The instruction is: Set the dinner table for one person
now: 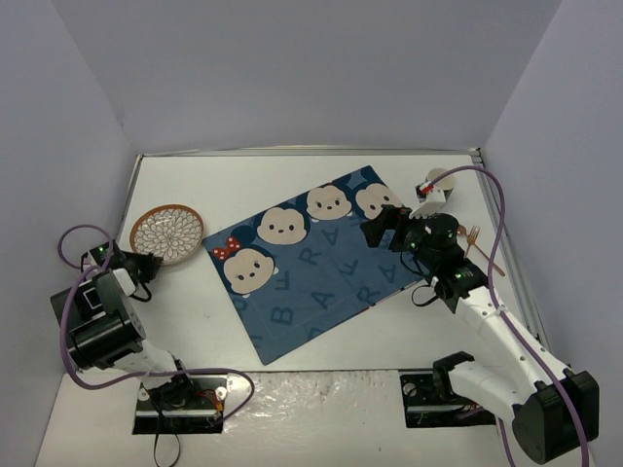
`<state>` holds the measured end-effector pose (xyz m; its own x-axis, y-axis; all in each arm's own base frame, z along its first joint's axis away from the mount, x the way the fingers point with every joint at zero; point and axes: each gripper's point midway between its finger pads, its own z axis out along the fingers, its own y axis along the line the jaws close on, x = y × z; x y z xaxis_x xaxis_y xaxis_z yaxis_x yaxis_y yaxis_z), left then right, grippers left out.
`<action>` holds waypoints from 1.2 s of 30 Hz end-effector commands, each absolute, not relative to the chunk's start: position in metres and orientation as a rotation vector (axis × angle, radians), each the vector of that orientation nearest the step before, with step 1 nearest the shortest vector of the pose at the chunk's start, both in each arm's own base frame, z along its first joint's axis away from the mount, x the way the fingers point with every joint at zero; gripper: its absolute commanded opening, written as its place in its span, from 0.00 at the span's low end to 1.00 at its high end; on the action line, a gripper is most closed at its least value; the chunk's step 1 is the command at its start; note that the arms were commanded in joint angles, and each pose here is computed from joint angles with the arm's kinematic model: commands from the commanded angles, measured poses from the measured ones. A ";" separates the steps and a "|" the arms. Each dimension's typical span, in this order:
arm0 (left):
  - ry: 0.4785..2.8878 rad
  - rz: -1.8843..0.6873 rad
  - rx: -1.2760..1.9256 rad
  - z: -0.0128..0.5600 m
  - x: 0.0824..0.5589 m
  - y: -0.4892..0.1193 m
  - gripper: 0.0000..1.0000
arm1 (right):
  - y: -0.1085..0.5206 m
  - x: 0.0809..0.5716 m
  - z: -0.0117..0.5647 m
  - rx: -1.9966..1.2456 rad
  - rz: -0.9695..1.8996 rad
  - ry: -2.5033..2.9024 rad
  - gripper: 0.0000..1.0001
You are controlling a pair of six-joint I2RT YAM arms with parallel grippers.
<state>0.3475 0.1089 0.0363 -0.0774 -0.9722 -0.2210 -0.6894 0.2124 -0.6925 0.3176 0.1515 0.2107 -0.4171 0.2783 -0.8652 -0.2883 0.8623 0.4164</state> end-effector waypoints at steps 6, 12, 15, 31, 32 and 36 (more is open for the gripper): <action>1.718 -0.653 -1.209 0.176 0.373 0.104 0.00 | 0.152 0.324 0.240 -0.015 0.620 1.807 1.00; 1.759 -0.837 -0.995 0.227 0.383 0.064 0.00 | 0.151 0.326 0.243 -0.013 0.614 1.804 1.00; 1.895 -0.907 -0.832 0.231 0.385 0.007 0.00 | 0.150 0.326 0.248 -0.014 0.605 1.792 1.00; 2.106 -1.314 -0.145 0.216 0.395 -0.280 0.00 | 0.139 0.319 0.263 0.011 0.568 1.763 1.00; 2.116 -1.329 -0.128 0.210 0.395 -0.290 0.00 | 0.138 0.318 0.264 0.013 0.564 1.762 1.00; 2.112 -1.373 -0.099 0.198 0.399 -0.314 0.00 | 0.135 0.317 0.263 0.016 0.549 1.765 1.00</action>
<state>0.3598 -0.2737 0.1020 -0.9034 -0.3364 -0.2658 -0.0126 0.6404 -0.7679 0.3113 0.1375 0.2254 -0.3739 0.2759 -0.8855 -0.2564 0.8867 0.3846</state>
